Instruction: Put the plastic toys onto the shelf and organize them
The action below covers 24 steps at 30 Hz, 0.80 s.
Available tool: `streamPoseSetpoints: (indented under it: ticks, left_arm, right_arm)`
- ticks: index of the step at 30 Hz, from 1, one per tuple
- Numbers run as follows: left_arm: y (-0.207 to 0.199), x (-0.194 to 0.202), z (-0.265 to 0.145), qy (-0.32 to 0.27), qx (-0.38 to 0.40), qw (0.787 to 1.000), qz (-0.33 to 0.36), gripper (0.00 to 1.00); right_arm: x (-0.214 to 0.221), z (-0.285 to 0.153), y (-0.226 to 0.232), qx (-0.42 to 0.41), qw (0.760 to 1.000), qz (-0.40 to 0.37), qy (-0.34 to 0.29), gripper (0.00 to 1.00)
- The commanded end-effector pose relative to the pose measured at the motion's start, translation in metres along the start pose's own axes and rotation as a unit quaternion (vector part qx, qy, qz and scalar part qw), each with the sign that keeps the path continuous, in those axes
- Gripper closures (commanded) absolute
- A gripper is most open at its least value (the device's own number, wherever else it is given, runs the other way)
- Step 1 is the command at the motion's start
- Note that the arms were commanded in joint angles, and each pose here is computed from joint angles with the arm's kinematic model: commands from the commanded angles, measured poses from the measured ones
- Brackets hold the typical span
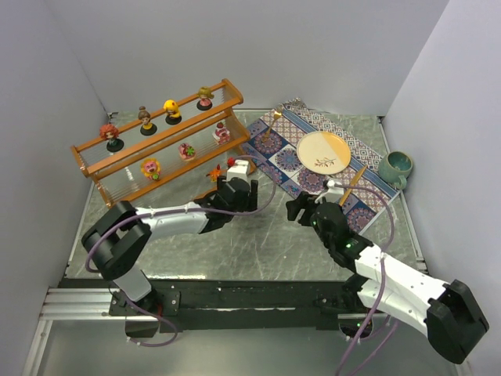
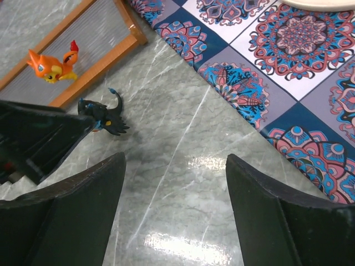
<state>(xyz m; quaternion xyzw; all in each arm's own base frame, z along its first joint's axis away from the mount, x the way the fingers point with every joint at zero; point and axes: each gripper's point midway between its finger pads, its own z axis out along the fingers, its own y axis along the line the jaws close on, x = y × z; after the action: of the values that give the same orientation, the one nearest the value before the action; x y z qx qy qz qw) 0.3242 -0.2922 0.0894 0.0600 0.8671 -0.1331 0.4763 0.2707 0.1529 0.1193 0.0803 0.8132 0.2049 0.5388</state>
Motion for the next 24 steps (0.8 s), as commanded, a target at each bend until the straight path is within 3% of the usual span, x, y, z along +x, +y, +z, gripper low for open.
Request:
streamPoseSetpoints:
  ticks: [1, 7, 24]
  left_arm:
    - [-0.015, -0.021, 0.012, -0.031, 0.005, 0.999, -0.01, 0.23]
    - [-0.005, -0.017, 0.016, -0.032, -0.023, 0.999, -0.008, 0.31]
    - [0.005, 0.003, 0.017, -0.003, 0.015, 1.0, 0.005, 0.32]
  right_arm:
    - [-0.008, -0.006, -0.007, 0.009, 1.0, 0.005, -0.019, 0.18]
    - [-0.008, -0.01, -0.011, 0.01, 1.0, 0.004, -0.024, 0.11]
    - [-0.007, -0.005, -0.007, 0.005, 1.0, -0.007, -0.018, 0.03]
